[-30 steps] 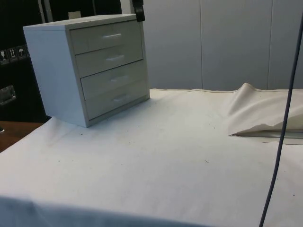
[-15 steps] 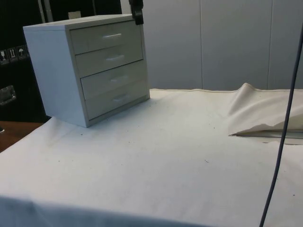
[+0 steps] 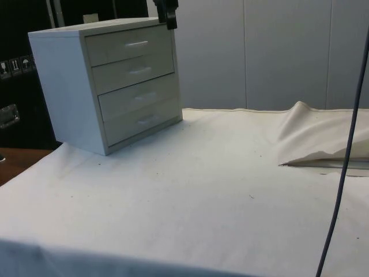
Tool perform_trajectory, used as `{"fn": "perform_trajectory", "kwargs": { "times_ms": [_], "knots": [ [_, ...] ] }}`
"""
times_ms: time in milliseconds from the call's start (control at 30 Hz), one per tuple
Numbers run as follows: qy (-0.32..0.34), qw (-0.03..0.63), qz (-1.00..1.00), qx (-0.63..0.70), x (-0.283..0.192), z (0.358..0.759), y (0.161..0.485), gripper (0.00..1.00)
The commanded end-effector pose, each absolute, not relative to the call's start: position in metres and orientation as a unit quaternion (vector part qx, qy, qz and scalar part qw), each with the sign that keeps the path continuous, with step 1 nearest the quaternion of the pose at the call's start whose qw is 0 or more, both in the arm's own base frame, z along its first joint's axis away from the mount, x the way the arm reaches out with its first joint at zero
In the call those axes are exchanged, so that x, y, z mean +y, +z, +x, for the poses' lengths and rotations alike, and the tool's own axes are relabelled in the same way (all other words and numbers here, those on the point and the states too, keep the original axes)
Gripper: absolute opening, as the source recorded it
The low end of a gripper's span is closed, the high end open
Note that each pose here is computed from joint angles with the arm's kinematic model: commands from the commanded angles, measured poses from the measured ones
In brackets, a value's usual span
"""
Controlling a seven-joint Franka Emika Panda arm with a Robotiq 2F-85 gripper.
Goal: Open the drawer, then close it.
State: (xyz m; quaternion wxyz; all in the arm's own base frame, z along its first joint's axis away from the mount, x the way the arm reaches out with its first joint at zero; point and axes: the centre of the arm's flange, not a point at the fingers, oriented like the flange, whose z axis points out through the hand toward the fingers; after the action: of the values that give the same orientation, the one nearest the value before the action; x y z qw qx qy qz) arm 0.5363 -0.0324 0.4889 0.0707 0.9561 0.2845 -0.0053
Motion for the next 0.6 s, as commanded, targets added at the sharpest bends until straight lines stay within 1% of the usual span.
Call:
{"fn": "perform_trajectory", "kwargs": {
  "times_ms": [0,567],
  "knots": [
    [-0.003,0.072,0.954,0.291,-0.0317,0.5361,0.4903,1.0],
    [-0.01,0.07,0.933,0.352,-0.0324,0.5365,0.4894,1.0]
  ]
}}
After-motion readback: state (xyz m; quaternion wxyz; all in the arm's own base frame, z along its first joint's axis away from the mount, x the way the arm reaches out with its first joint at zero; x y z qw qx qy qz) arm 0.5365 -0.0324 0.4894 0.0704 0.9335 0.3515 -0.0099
